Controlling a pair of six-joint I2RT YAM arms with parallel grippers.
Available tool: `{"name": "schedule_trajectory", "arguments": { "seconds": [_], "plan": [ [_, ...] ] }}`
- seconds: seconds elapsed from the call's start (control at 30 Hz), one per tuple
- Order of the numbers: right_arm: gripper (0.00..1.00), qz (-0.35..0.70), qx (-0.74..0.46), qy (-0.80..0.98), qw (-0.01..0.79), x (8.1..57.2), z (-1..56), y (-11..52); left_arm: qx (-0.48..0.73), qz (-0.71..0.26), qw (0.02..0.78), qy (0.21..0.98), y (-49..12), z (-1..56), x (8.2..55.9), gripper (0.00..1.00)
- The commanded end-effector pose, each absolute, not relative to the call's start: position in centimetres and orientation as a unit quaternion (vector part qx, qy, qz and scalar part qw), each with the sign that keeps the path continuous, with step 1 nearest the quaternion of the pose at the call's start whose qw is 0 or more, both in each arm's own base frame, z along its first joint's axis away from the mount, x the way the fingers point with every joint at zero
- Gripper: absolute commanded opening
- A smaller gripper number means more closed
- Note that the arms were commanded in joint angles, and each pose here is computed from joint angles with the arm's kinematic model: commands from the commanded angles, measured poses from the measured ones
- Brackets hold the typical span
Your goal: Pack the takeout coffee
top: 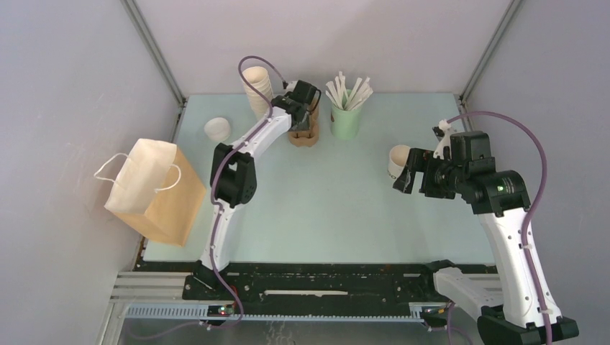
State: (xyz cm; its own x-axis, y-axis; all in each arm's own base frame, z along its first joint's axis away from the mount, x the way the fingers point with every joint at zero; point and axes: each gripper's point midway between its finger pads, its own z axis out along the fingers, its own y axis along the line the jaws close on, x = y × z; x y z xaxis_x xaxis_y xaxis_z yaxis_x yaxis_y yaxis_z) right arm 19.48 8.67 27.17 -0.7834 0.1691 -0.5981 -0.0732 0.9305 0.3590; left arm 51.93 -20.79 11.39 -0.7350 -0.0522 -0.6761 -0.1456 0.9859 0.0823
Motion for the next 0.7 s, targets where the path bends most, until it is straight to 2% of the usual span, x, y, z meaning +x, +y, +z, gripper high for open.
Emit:
{"name": "schedule_trajectory", "arguments": {
  "seconds": [0.0, 0.37, 0.5, 0.67],
  "plan": [
    [0.96, 0.174, 0.005, 0.918, 0.356, 20.0, 28.6, 8.5, -0.052, 0.070, 0.392, 0.916, -20.8, 13.4, 53.5, 0.62],
    [0.96, 0.159, -0.001, 0.920, 0.357, 20.4, 28.4, 8.2, -0.045, 0.077, 0.391, 0.916, -20.5, 12.7, 53.8, 0.49],
    [0.96, 0.158, 0.000, 0.921, 0.357, 20.4, 28.4, 8.2, -0.044, 0.078, 0.392, 0.916, -20.3, 12.7, 54.1, 0.53],
    [0.96, 0.158, 0.002, 0.921, 0.356, 20.3, 28.4, 8.2, -0.045, 0.072, 0.387, 0.918, -20.1, 12.0, 54.4, 0.49]
  ]
}}
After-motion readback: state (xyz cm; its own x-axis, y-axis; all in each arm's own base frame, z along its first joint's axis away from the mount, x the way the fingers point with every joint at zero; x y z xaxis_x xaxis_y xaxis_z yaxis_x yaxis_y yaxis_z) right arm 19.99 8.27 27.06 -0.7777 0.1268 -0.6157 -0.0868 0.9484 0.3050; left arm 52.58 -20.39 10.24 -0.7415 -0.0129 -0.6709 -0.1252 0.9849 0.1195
